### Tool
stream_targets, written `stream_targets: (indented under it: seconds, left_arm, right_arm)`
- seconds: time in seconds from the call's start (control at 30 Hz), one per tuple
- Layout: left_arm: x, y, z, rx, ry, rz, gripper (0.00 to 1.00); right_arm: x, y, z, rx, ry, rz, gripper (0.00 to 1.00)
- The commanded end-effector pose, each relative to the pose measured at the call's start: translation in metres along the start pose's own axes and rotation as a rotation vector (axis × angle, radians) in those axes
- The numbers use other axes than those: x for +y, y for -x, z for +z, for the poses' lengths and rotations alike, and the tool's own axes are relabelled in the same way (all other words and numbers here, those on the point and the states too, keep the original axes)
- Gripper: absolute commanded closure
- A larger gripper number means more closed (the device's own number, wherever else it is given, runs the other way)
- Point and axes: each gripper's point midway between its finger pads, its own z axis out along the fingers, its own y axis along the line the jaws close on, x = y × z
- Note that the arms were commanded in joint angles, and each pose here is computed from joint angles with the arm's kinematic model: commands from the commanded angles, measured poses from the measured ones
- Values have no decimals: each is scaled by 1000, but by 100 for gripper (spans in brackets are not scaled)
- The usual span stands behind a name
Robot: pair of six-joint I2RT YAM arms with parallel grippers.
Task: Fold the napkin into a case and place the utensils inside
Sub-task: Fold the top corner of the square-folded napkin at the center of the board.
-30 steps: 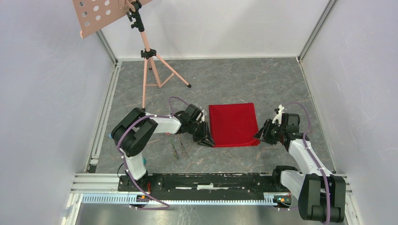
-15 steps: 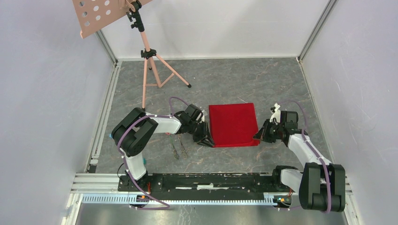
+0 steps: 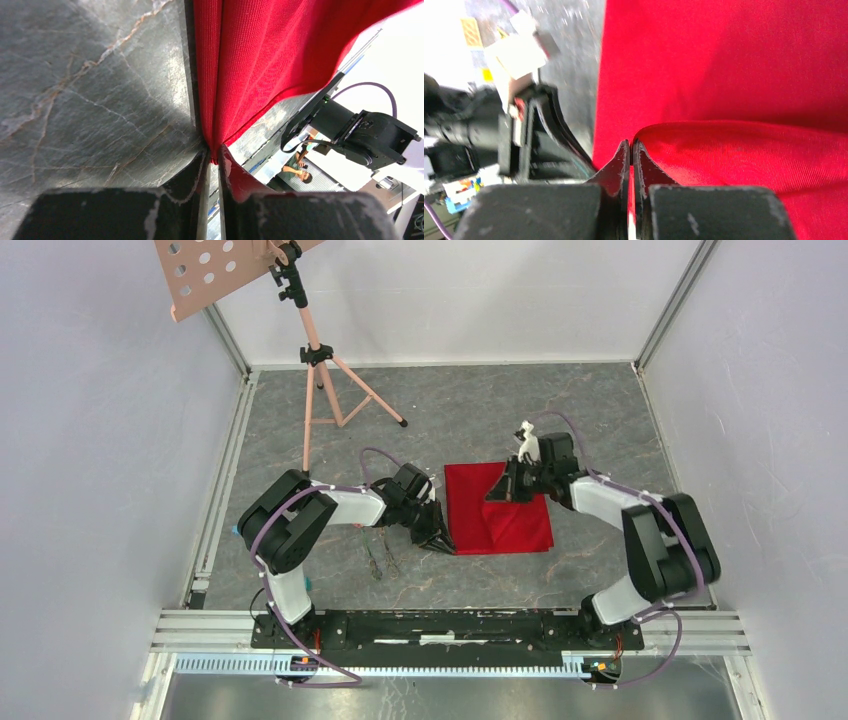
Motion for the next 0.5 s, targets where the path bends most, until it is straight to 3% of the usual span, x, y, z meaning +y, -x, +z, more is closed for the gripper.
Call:
stream_targets:
  seconds: [0.0,0.2,0.47]
  left_arm:
    - [39,-7,10,-7,136,-66,84]
    - [43,-7,10,-11,153,-67,85]
    - [48,-11,10,-13,157,-74,86]
  right_arm:
    - [36,72,25,-166,97,8,100]
    - [44,99,56,-178,109,21,100]
    - [37,103,72,-169,112,42,100]
